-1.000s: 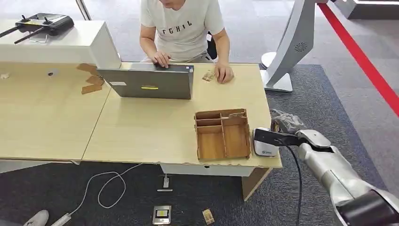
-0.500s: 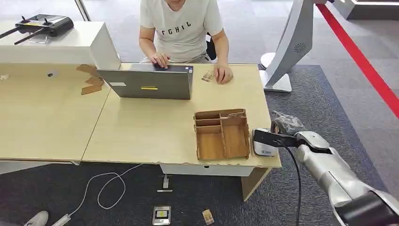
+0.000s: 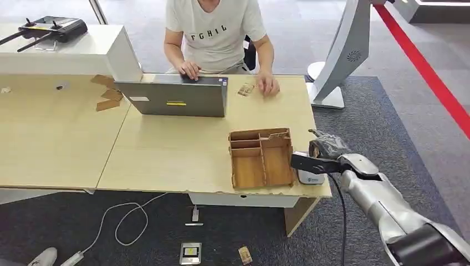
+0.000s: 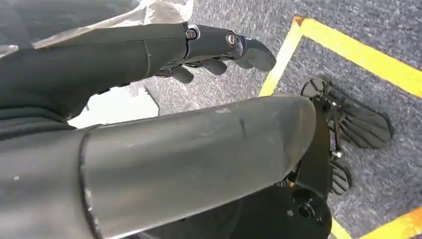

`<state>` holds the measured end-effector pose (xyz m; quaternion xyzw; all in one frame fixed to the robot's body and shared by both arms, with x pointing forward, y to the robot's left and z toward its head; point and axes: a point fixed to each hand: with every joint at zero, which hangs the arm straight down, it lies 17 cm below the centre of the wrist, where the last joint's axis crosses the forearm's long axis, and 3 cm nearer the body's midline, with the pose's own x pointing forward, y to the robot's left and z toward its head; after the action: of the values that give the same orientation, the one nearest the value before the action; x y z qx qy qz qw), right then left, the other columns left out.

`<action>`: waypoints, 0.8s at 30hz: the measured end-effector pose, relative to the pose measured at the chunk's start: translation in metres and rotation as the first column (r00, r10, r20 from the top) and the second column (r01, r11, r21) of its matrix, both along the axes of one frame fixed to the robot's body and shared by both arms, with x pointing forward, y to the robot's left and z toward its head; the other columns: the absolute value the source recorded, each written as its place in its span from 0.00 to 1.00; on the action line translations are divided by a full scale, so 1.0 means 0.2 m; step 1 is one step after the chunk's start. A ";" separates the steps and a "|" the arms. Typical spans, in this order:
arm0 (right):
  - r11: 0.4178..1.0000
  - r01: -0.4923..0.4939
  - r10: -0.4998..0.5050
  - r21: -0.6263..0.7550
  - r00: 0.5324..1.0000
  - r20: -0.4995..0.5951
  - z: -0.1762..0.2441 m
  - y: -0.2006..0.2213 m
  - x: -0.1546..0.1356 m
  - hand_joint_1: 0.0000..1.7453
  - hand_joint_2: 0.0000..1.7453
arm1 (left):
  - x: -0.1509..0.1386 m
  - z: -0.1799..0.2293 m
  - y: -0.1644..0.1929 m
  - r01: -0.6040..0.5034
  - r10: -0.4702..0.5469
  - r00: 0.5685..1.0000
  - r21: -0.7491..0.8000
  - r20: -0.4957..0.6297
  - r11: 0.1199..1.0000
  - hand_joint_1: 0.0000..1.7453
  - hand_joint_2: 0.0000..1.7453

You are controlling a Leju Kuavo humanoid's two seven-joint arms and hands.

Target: Pass the card to the sensor for recognition and then transmit it.

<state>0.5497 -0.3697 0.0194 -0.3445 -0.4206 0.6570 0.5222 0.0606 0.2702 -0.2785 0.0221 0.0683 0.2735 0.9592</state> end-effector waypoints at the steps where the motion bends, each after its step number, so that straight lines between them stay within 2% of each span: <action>1: 1.000 -0.010 0.010 0.001 1.000 0.005 0.00 0.02 0.00 1.00 1.00 | -0.01 0.00 0.00 -0.001 0.001 1.000 -0.001 -0.006 1.000 0.00 0.00; 7: 0.998 -0.068 0.065 0.019 0.993 0.099 0.17 0.15 0.12 1.00 1.00 | 0.00 0.00 -0.01 0.003 -0.003 1.000 -0.011 -0.007 1.000 0.00 0.00; 16: 0.988 -0.152 0.140 0.012 0.937 0.321 0.75 0.37 0.41 1.00 1.00 | 0.00 0.00 -0.02 0.025 -0.025 1.000 -0.024 0.001 0.999 0.00 0.00; 20: 0.985 -0.175 0.161 0.003 0.910 0.382 0.95 0.44 0.48 1.00 1.00 | 0.00 0.00 -0.03 0.031 -0.031 1.000 -0.029 0.003 0.999 0.00 0.00; 24: 0.977 -0.213 0.195 -0.002 0.888 0.416 1.05 0.53 0.50 1.00 1.00 | 0.01 0.01 -0.04 0.025 -0.025 1.000 -0.039 0.007 0.999 0.00 0.00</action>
<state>0.6492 -0.2646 0.2292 -0.4184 -0.5698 0.6109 0.3566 0.0620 0.2627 -0.2775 0.0035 0.0700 0.2600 0.9631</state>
